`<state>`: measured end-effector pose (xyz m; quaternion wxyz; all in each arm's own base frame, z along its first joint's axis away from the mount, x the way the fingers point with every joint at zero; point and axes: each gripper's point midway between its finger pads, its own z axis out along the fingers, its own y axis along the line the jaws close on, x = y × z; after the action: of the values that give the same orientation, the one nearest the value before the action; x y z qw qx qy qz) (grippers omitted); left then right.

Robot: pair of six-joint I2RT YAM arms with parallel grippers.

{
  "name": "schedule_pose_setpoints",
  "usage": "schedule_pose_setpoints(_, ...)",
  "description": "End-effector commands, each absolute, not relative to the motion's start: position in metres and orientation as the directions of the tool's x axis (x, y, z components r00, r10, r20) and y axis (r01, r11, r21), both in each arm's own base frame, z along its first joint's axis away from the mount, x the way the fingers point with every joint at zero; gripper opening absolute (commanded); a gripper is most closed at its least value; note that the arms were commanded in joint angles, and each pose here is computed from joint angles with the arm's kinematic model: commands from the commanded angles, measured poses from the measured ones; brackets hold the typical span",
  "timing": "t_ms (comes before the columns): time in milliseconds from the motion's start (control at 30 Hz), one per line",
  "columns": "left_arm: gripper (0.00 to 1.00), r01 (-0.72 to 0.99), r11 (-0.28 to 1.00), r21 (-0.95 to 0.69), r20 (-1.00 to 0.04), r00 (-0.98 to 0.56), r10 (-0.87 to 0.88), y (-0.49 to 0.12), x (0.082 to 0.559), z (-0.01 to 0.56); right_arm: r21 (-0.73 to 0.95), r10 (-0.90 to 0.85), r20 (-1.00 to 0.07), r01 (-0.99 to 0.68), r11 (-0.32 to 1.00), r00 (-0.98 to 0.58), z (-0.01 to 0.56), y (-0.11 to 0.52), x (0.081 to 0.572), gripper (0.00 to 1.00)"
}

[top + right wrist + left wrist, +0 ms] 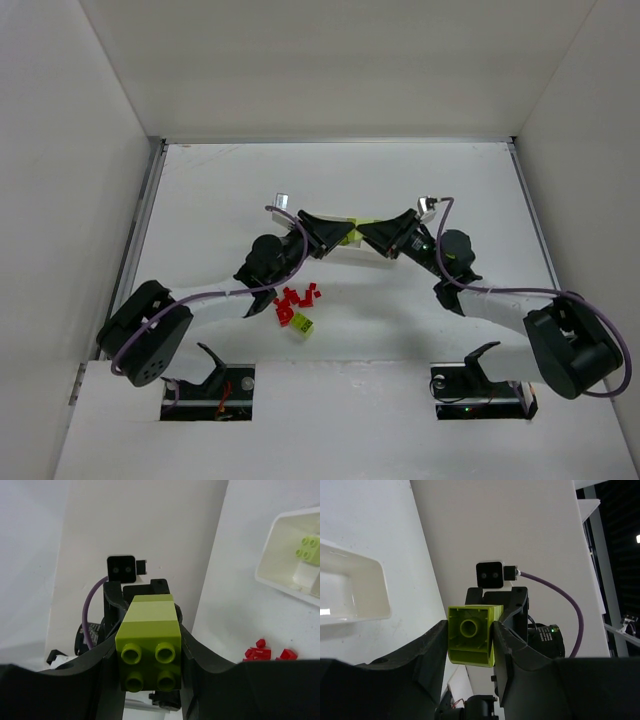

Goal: Sort the legos into containers by color

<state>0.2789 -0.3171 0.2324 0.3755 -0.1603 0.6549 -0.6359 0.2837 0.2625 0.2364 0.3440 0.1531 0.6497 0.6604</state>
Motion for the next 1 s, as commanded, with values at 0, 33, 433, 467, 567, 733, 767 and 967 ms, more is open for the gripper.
schedule_pose_setpoints(0,0.16,0.371,0.119,-0.921,-0.328,-0.573,-0.751,-0.288,0.284,0.267,0.943,0.677,-0.288,-0.325,0.075,-0.677,0.249,0.245,0.283,0.25)
schedule_pose_setpoints(33,0.15,0.366,0.136,-0.920,-0.335,-0.559,-0.759,-0.281,0.286,0.264,0.942,0.678,-0.290,-0.326,0.079,-0.676,0.248,0.241,0.283,0.25)
schedule_pose_setpoints(433,0.15,0.329,0.398,-0.856,-0.516,-0.544,-0.662,-0.296,0.314,0.226,0.918,0.679,-0.393,-0.308,0.250,-0.619,0.218,0.224,0.290,0.25)
schedule_pose_setpoints(467,0.15,0.335,0.397,-0.855,-0.519,-0.543,-0.660,-0.298,0.314,0.228,0.912,0.681,-0.409,-0.305,0.275,-0.608,0.216,0.222,0.292,0.25)
schedule_pose_setpoints(567,0.15,0.339,0.395,-0.854,-0.520,-0.520,-0.677,-0.293,0.317,0.234,0.891,0.666,-0.454,-0.298,0.343,-0.591,0.211,0.219,0.292,0.25)
schedule_pose_setpoints(733,0.15,0.339,0.371,-0.865,-0.501,-0.538,-0.678,-0.291,0.312,0.235,0.847,0.641,-0.528,-0.294,0.443,-0.557,0.207,0.218,0.293,0.25)
schedule_pose_setpoints(767,0.15,0.338,0.359,-0.870,-0.492,-0.547,-0.678,-0.292,0.308,0.235,0.839,0.630,-0.539,-0.293,0.458,-0.559,0.206,0.221,0.293,0.25)
schedule_pose_setpoints(967,0.16,0.335,0.210,-0.918,-0.383,-0.625,-0.680,-0.304,0.288,0.245,0.824,0.587,-0.567,-0.399,0.403,-0.578,0.234,0.253,0.274,0.26)
